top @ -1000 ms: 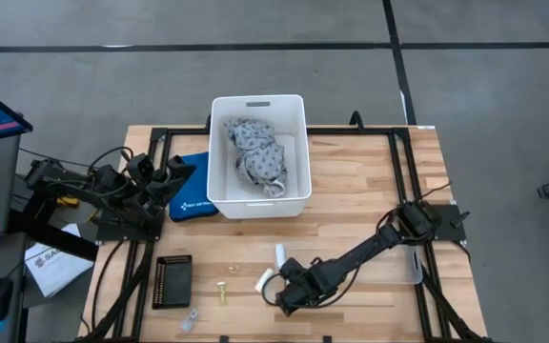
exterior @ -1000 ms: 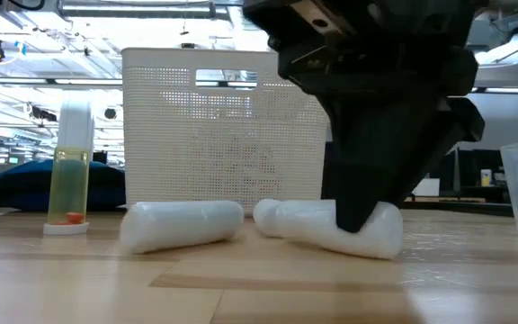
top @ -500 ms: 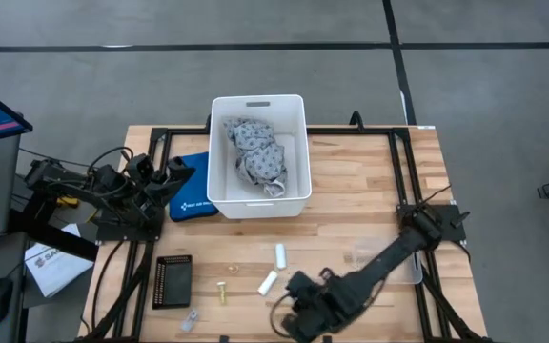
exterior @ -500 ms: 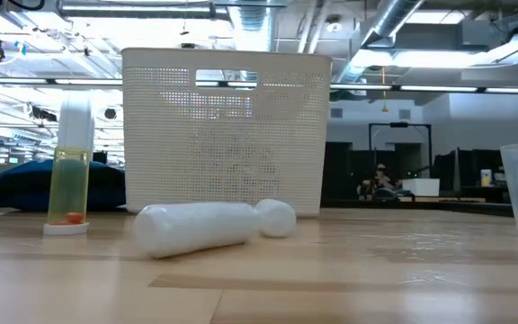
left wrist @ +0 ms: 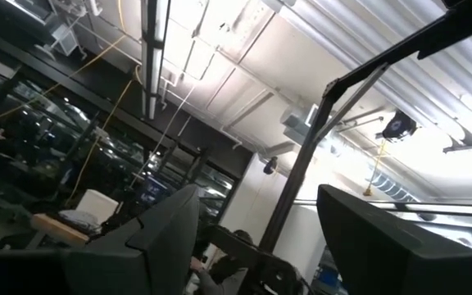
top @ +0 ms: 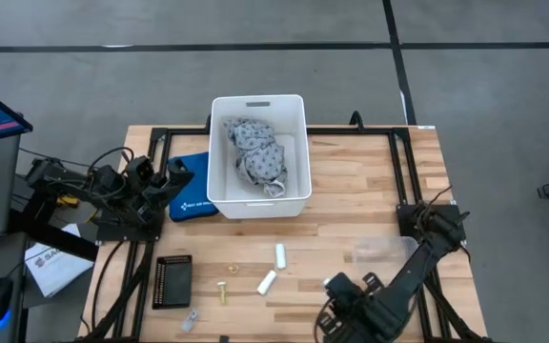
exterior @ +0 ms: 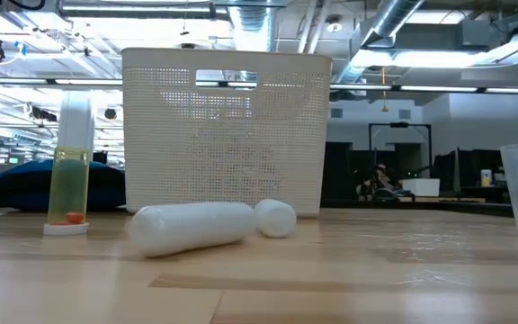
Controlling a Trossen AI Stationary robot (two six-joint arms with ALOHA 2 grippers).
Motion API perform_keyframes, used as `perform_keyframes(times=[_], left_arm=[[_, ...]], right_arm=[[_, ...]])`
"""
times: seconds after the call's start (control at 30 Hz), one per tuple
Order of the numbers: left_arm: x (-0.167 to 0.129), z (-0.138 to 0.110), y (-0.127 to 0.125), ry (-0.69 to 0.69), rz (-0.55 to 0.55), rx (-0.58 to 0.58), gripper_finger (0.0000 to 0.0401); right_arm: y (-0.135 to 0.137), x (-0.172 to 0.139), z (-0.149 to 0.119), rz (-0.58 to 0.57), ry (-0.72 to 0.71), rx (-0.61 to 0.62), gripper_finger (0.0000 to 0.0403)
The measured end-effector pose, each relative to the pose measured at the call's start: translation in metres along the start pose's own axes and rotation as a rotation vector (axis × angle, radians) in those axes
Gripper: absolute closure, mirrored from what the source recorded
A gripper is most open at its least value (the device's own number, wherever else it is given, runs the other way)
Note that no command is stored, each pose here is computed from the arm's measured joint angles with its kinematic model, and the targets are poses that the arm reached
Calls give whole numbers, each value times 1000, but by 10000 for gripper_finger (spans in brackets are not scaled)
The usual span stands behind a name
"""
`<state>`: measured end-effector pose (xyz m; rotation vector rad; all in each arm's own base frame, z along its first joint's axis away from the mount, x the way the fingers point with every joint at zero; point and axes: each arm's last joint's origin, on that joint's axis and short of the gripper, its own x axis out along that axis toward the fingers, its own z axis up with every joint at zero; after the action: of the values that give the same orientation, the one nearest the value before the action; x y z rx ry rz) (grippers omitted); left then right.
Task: Pick & Place Medicine items
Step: Put the bottom right rolled gauze into the transparent bin
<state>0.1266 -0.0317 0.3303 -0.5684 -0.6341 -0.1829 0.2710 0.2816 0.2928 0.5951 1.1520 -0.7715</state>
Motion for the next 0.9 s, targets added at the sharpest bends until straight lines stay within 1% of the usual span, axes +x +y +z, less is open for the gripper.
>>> perform_keyframes(times=[0.17, 0.3, 0.5, 0.63, 0.73, 0.9], left_arm=[[-1, -1, -2, 9, -13, -12, 160], [-1, -1, -3, 12, -18, -17, 160], [-1, -1, -3, 12, -18, -17, 160], [-1, -1, -3, 12, -18, -17, 160], [-1, -1, -3, 12, -18, -16, 160], [-1, -2, -3, 13, -18, -16, 160]], right_arm=[[-29, -4, -6, -31, -8, 64, 333], [-66, -11, -6, -47, -15, 135, 333], [-120, -4, -6, -107, 13, 226, 333], [-144, 10, -6, -116, 65, 248, 333], [-159, 26, -8, -133, 104, 254, 333], [-178, 57, -16, -103, 172, 267, 333]])
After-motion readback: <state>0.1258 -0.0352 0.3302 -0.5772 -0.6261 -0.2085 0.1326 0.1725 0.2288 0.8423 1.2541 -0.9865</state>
